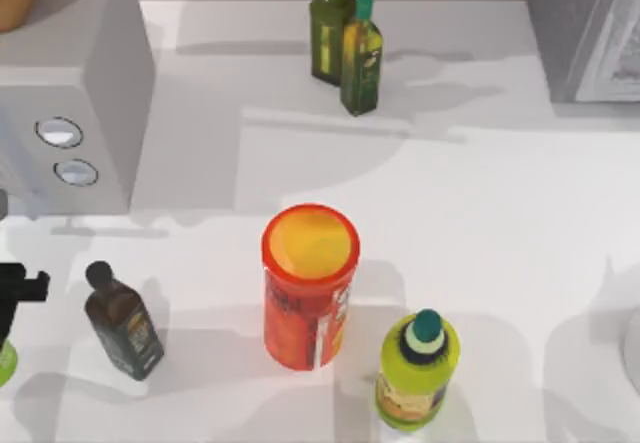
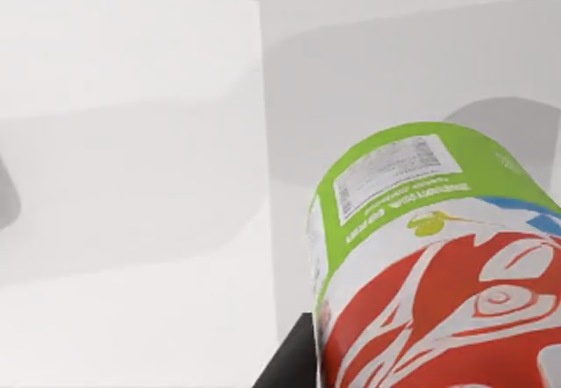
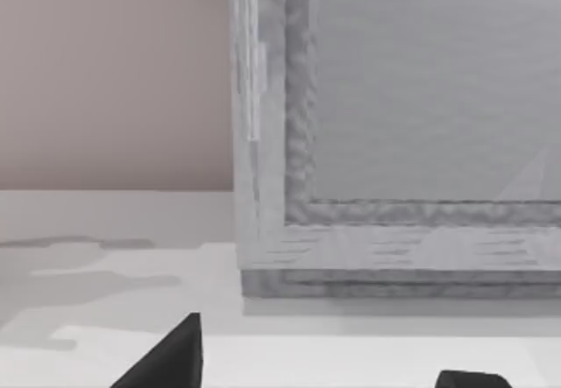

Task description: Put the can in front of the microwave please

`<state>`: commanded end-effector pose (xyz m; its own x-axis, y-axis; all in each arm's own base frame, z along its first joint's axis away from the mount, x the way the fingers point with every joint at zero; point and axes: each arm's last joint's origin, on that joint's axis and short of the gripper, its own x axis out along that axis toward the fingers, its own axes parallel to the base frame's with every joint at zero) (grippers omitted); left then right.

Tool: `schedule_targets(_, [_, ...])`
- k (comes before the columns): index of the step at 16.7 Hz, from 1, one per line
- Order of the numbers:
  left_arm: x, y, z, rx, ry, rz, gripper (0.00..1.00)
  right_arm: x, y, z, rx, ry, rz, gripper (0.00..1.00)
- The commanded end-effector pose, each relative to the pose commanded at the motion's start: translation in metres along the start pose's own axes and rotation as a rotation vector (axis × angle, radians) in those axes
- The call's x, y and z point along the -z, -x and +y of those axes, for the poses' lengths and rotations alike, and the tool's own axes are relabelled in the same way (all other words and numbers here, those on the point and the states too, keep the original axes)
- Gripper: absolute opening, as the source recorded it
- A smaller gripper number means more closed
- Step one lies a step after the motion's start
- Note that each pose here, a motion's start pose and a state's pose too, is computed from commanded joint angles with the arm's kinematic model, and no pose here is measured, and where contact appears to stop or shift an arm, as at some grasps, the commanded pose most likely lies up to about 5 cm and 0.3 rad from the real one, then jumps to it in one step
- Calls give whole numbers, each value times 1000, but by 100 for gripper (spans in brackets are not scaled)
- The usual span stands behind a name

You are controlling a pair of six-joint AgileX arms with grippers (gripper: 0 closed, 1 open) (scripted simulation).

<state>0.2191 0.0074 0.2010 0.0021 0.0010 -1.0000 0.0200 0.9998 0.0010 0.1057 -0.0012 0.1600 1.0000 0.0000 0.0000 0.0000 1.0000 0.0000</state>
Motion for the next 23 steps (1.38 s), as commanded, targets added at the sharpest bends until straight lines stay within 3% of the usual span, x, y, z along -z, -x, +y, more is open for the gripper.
schedule_targets(9, [0, 0, 0, 0, 0, 0, 98, 0, 0, 0, 0, 0, 0, 100])
schedule_targets(19, [0, 1, 0, 0, 0, 0, 100, 0, 0, 0, 0, 0, 0, 100])
schedule_targets(23, [-1, 23, 0, 1, 2, 6, 100, 0, 0, 0, 0, 0, 0, 100])
